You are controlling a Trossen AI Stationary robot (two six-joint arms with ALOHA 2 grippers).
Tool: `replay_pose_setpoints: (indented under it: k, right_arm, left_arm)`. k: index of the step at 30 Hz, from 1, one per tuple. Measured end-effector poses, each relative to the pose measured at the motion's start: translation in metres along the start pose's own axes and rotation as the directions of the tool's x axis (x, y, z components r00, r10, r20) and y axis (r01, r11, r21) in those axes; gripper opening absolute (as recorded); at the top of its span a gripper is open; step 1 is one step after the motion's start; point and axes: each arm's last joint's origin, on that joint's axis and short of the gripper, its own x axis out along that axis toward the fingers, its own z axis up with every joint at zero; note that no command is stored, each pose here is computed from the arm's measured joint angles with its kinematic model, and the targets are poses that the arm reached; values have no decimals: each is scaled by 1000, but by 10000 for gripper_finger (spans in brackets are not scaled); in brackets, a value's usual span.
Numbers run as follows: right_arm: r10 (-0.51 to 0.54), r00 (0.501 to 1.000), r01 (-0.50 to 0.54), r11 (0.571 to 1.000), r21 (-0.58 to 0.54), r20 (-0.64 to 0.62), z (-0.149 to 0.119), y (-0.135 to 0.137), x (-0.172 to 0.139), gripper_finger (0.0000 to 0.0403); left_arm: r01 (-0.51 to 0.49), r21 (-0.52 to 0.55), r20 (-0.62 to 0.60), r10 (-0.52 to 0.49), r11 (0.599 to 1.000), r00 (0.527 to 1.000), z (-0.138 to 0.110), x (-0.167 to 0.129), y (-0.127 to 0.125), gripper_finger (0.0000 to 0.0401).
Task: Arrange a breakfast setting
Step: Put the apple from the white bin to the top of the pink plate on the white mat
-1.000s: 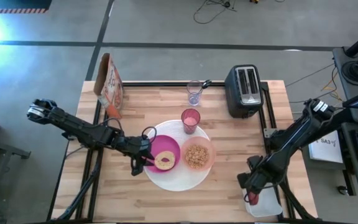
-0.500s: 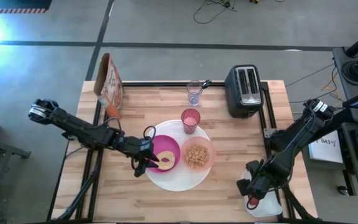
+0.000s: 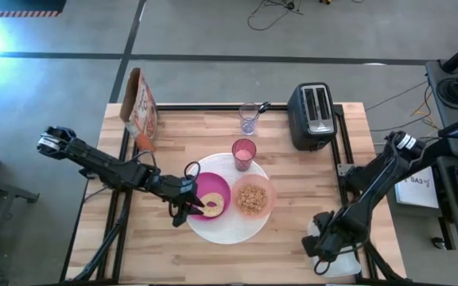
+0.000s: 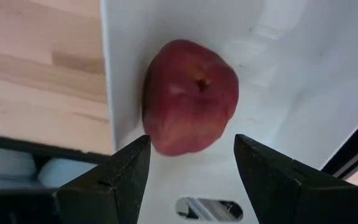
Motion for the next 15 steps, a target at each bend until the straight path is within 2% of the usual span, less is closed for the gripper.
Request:
replay_pose_setpoints:
  k: [15]
  right_arm:
    - [-46,998,48,997,-56,31,1,10,26,221]
  left_arm:
    - [0,3,0,0,1000,1000,0,0,0,113]
